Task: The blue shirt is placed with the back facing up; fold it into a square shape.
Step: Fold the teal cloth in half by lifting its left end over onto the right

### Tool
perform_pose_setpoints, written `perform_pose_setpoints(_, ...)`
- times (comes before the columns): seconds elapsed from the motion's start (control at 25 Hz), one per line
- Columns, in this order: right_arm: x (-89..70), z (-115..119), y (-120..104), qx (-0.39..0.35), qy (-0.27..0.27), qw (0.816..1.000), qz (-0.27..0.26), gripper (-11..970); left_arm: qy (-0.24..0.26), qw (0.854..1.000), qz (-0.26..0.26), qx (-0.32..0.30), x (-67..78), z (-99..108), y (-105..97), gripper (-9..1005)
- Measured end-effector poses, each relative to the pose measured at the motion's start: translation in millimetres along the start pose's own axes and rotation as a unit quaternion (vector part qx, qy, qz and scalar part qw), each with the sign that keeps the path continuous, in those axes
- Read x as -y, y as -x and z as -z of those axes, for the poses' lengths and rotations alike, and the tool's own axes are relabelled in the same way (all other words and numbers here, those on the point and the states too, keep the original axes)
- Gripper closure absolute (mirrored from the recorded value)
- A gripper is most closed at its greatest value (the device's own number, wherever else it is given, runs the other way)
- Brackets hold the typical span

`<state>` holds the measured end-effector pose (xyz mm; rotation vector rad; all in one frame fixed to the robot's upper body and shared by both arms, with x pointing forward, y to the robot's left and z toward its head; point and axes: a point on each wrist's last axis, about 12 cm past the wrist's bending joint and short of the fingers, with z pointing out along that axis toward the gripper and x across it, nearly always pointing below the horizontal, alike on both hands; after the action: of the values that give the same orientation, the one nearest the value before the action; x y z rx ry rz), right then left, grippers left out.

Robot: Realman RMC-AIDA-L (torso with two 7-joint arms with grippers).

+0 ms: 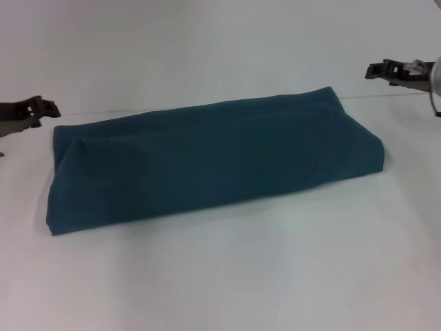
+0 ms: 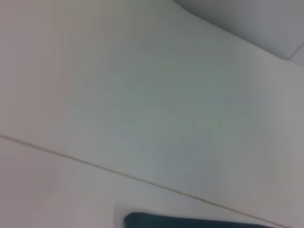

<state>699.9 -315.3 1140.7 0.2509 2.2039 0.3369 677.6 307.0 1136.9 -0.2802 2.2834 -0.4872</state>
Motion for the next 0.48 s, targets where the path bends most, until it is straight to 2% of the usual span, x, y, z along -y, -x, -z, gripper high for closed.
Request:
perform_pose_setpoints(0.2, 9.6, 21, 4, -0.028, 0.053, 0.998, -0.015, 435, -0.036, 0.999, 0.024, 0.005, -3.8, 20, -1, 578)
perform_pose_setpoints(0.32, 11.6, 39, -5, -0.037, 0.129, 0.991, -0.024, 352, -0.086, 0.996, 0.033, 0.007, -0.7, 34, -11, 463)
perform_pose_setpoints(0.48, 24.0, 66, -30, -0.032, 0.249, 0.966, -0.055, 195, -0.159, 0.985, 0.071, -0.004, -7.3, 48, -32, 425)
